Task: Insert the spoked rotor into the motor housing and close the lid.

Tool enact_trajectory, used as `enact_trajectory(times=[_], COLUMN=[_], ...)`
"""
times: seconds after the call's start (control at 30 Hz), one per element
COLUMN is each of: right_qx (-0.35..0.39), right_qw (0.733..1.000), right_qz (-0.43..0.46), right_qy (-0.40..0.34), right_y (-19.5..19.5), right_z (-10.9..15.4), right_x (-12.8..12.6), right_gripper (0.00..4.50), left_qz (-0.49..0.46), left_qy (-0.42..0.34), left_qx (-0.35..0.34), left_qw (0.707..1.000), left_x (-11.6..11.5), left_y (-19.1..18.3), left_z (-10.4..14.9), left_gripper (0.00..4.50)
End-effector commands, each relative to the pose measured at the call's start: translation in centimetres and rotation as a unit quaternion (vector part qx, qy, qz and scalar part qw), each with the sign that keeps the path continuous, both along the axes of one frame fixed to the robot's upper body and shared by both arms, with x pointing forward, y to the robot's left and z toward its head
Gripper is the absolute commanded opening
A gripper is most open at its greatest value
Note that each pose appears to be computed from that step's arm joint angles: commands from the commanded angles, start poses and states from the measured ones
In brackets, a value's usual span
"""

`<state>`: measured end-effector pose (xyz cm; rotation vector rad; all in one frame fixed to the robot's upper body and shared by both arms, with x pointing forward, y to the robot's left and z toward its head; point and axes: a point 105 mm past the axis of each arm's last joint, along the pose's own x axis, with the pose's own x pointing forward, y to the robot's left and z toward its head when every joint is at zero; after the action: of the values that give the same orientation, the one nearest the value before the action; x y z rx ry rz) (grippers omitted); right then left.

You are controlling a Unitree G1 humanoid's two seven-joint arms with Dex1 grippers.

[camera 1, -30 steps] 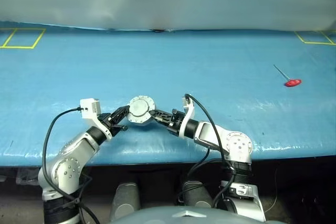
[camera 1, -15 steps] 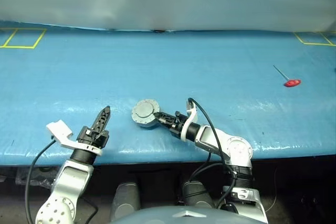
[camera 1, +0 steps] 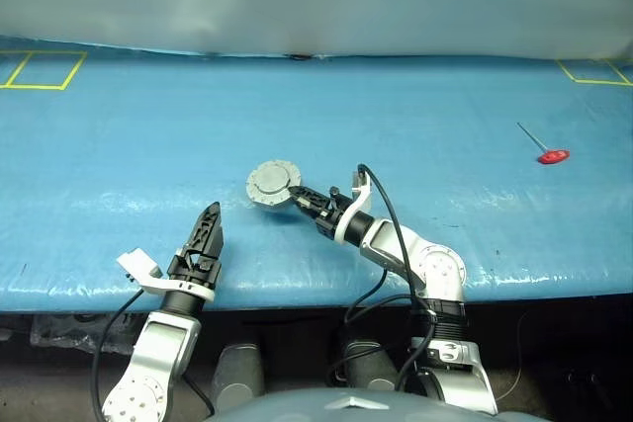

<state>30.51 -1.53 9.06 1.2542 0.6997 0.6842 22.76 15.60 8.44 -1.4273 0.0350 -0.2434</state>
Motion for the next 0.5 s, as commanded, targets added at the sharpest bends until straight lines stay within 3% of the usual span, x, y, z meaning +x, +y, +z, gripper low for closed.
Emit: enact_trajectory(times=[0.03, 0.5], right_qx=[0.077, 0.088], right_qw=[0.995, 0.992], right_qz=[0.03, 0.073], right_qy=[-0.053, -0.057], right_y=[2.2, 3.4], right_z=[4.2, 4.9], right_x=[-1.1, -3.0], right_gripper=[1.18, 1.18], left_qz=[-0.033, -0.054], left_qy=[-0.036, -0.038], left_qx=[-0.062, -0.097], left_qw=[0.997, 0.993], left_x=[0.2, 0.2], left_y=[-1.8, -2.1], left_z=[1.3, 0.6], left_gripper=[4.5, 4.5])
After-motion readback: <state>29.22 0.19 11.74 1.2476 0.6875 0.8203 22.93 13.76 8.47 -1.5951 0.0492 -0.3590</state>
